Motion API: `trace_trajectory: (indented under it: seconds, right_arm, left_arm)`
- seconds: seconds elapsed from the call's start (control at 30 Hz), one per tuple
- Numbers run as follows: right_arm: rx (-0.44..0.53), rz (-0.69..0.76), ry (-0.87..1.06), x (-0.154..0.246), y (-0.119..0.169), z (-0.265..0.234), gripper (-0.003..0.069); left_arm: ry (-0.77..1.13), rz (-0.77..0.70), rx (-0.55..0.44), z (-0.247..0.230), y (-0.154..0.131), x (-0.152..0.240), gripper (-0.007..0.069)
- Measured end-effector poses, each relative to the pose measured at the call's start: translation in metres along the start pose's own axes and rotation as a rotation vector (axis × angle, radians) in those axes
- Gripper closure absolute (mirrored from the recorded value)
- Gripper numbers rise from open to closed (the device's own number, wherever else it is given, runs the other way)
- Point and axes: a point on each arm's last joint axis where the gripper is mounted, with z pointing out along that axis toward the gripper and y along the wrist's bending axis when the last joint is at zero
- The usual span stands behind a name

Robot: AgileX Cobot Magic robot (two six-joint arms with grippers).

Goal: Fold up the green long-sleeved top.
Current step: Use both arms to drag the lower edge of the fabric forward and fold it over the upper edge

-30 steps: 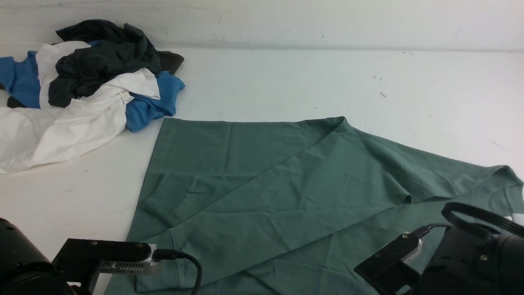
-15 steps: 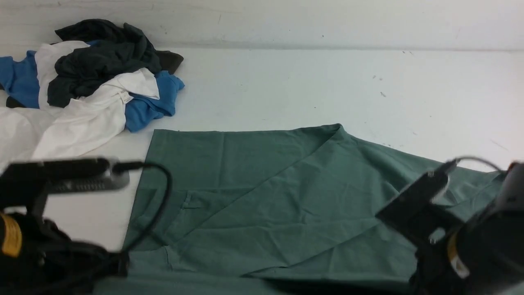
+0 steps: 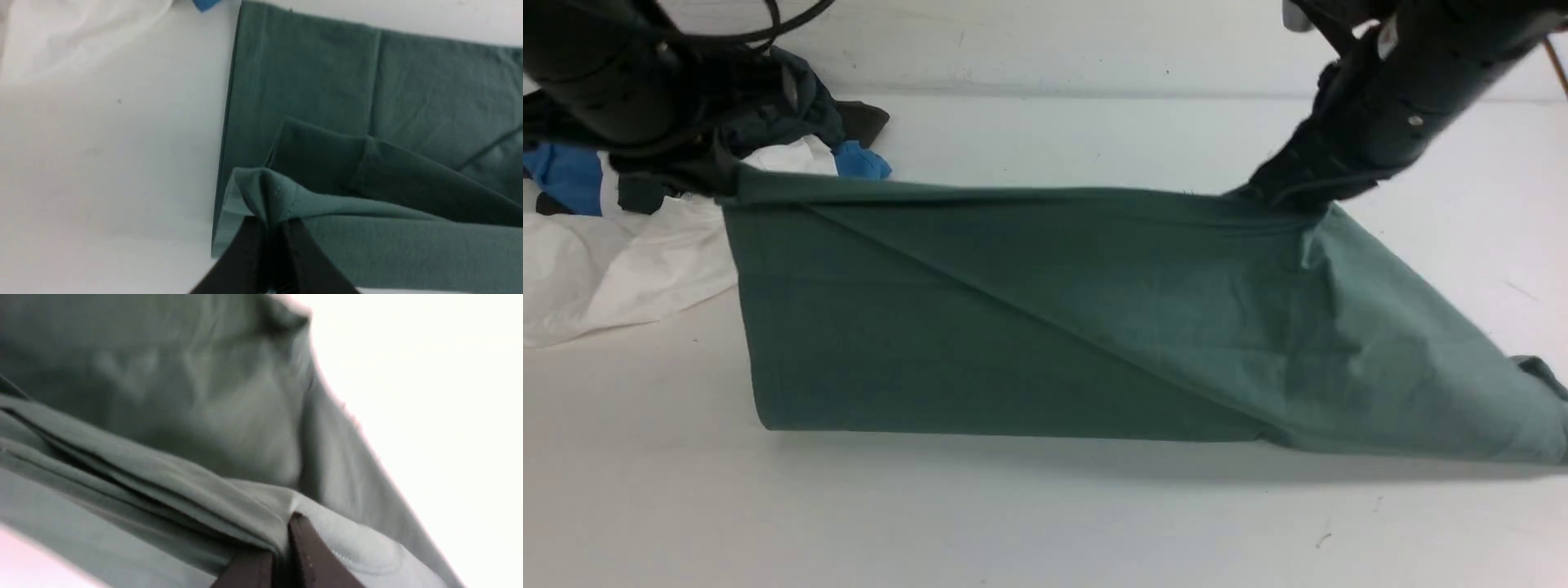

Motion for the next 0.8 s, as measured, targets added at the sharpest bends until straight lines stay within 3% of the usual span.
trace_trajectory:
  seconds: [0.13, 0.27, 0.43, 0.6, 0.8]
  right_arm:
    - [0.006, 0.021, 0.021, -0.021, -0.016, 0.044, 0.0646]
    - [0.025, 0.059, 0.037, -0.039, -0.028, 0.116, 0.0646]
    - [0.054, 0.101, 0.038, -0.044, -0.030, 0.171, 0.0634]
    - [0.057, 0.105, 0.051, -0.042, -0.028, 0.190, 0.0592]
    - [0.072, 0.132, 0.035, -0.043, -0.030, 0.192, 0.0426]
  left_arm:
    - [0.033, -0.005, -0.012, 0.045, -0.004, -0.032, 0.0605]
    - [0.098, -0.006, -0.042, 0.137, -0.007, -0.064, 0.0605]
    - [0.092, -0.009, -0.054, 0.217, -0.006, -0.082, 0.0605]
    - [0.066, -0.005, -0.047, 0.243, -0.007, -0.086, 0.0605]
    - [0.050, 0.015, -0.054, 0.243, -0.006, -0.089, 0.0534]
